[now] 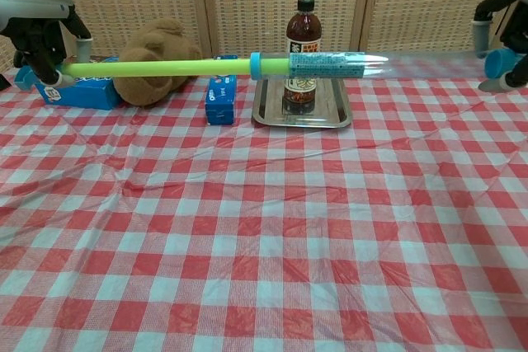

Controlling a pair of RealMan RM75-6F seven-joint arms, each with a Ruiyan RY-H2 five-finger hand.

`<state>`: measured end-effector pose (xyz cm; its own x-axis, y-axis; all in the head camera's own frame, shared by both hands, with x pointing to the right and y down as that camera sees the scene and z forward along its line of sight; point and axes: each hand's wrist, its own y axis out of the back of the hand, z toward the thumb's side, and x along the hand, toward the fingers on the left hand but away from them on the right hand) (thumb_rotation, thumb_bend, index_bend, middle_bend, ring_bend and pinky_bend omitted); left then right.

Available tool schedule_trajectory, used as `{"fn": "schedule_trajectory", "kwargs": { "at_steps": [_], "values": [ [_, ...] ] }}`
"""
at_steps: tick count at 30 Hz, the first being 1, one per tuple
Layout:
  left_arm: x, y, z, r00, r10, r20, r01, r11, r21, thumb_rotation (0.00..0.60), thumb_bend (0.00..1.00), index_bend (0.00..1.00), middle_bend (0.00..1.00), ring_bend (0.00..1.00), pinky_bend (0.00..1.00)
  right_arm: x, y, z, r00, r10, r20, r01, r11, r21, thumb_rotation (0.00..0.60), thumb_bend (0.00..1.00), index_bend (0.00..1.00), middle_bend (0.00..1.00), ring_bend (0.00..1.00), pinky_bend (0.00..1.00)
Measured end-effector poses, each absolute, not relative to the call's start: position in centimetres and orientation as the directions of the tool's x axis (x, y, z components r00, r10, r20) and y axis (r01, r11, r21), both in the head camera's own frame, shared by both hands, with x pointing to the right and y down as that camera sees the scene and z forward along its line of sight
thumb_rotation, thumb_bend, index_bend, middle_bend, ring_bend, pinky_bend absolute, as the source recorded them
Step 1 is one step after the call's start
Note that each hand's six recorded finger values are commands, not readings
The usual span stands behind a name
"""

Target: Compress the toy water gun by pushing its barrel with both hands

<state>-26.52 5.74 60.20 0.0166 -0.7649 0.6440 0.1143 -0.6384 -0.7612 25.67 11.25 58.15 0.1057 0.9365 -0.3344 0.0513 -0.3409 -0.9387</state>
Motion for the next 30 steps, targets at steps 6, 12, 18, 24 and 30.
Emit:
{"fn": "schedule_trajectory", "kwargs": {
  "at_steps": [6, 12, 18, 24, 30],
  "values": [
    [-24.4, 6.4, 61.2, 0.049, -0.752, 0.658, 0.097, -0.652, -0.752, 0.6, 0.66, 0.7, 0.84, 0.71, 0.58, 23.9, 11.5, 58.2, 0.149, 0.932, -0.329, 0.05, -0.34, -0.939, 0.6, 0.4, 0.64, 0.97, 0.92, 0.33],
    [-22.7, 6.7, 62.1, 0.071, -0.746, 0.662, 0.092, -0.656, -0.749, 0.6, 0.65, 0.7, 0.84, 0.71, 0.59, 22.6, 11.6, 58.7, 0.177, 0.925, -0.335, 0.055, -0.349, -0.935, 0.6, 0.4, 0.64, 0.97, 0.92, 0.33],
    [-21.8, 6.4, 62.8, 0.076, -0.748, 0.659, 0.094, -0.653, -0.751, 0.6, 0.66, 0.7, 0.84, 0.71, 0.59, 21.3, 11.6, 59.4, 0.204, 0.916, -0.346, 0.062, -0.365, -0.929, 0.6, 0.4, 0.64, 0.97, 0.92, 0.33],
    [-21.2, 6.1, 63.6, 0.086, -0.742, 0.665, 0.074, -0.66, -0.747, 0.6, 0.65, 0.69, 0.84, 0.71, 0.59, 20.7, 11.6, 59.9, 0.216, 0.909, -0.356, 0.07, -0.378, -0.923, 0.6, 0.39, 0.64, 0.97, 0.92, 0.33],
    [-20.3, 6.2, 64.5, 0.109, -0.731, 0.674, 0.068, -0.671, -0.738, 0.6, 0.65, 0.69, 0.84, 0.71, 0.59, 19.7, 11.6, 60.4, 0.242, 0.902, -0.358, 0.081, -0.386, -0.919, 0.6, 0.39, 0.64, 0.97, 0.92, 0.33]
  ]
}}
